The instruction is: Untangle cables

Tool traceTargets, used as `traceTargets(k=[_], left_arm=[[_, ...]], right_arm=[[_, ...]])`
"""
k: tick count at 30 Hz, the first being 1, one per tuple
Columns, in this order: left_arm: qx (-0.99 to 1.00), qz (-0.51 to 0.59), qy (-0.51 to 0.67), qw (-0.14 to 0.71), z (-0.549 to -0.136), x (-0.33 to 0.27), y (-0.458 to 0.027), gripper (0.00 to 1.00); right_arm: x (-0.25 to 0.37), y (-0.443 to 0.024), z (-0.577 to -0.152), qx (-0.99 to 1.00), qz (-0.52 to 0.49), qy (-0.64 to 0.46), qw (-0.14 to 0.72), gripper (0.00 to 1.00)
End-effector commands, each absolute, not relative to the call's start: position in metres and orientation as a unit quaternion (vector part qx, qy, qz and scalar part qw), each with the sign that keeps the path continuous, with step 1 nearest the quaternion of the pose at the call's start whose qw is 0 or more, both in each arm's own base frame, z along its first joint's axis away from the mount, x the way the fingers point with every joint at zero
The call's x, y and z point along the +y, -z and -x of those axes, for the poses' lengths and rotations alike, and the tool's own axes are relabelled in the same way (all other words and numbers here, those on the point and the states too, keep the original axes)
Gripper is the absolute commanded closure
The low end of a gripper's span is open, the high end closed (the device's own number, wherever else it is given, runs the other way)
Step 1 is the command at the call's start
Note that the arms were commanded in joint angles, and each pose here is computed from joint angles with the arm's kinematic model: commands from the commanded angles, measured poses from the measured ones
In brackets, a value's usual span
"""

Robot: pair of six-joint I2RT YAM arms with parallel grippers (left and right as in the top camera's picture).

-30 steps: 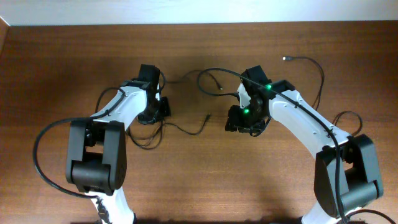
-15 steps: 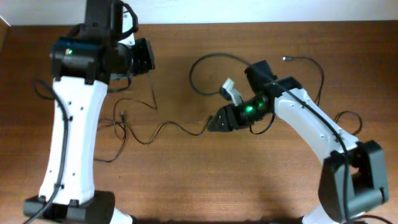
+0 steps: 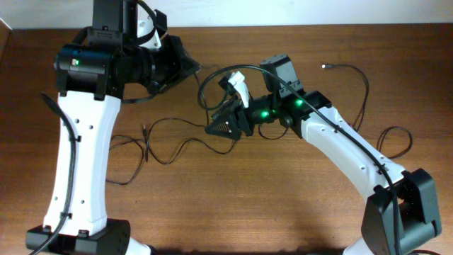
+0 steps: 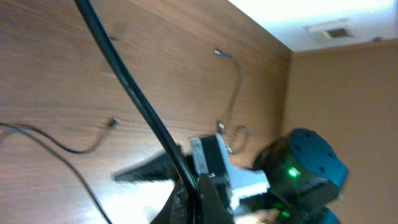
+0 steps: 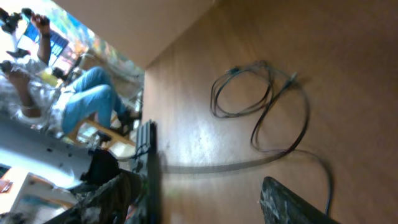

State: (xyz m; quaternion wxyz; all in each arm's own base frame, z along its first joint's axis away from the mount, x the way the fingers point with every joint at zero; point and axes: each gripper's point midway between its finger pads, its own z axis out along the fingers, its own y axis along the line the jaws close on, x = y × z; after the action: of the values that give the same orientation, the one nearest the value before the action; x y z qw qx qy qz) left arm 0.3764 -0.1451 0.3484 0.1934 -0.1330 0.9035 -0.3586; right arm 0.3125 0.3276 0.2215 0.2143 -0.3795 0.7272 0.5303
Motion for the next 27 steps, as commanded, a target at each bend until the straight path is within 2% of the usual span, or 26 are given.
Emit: traceTargets(k=[1,3,7,11,14,17,20,27], left_arm=[[0.887,0.126,0.411,0.17,-0.366,-0.158,-0.365,1.0],[0.881,0.13,0.428,0.157,-0.363,-0.163,-0.368,1.0],[0.88,0.131,0.43,0.154,-0.362,-0.163,-0.368,1.0],[0.881,0.132,0.429,0.151,-0.361,-0.163,-0.367,1.0],[0.881,0.132,0.429,0.151,-0.361,-0.163,-0.367,1.0],[0.883,0.137,0.42,0.157,-0.363,-0.16,-0.365,1.0],[0.899,0.17,0.352,0.197,-0.377,-0.137,-0.352,1.0],[0.882,0.199,0.398,0.154,-0.37,-0.15,-0.359,1.0]], right_arm=[[0.336,-0.233,-0.319,0.73,0.366,-0.529,0.231,0.33],[0.342,-0.234,-0.314,0.724,0.375,-0.531,0.23,0.37],[0.353,-0.242,-0.31,0.706,0.394,-0.534,0.248,0.37],[0.356,-0.245,-0.329,0.71,0.393,-0.504,0.297,0.36],[0.356,-0.243,-0.332,0.714,0.39,-0.497,0.301,0.37],[0.356,-0.245,-0.326,0.706,0.395,-0.508,0.294,0.33],[0.357,-0.251,-0.314,0.685,0.411,-0.534,0.277,0.28],[0.36,-0.264,-0.304,0.626,0.466,-0.547,0.304,0.28]])
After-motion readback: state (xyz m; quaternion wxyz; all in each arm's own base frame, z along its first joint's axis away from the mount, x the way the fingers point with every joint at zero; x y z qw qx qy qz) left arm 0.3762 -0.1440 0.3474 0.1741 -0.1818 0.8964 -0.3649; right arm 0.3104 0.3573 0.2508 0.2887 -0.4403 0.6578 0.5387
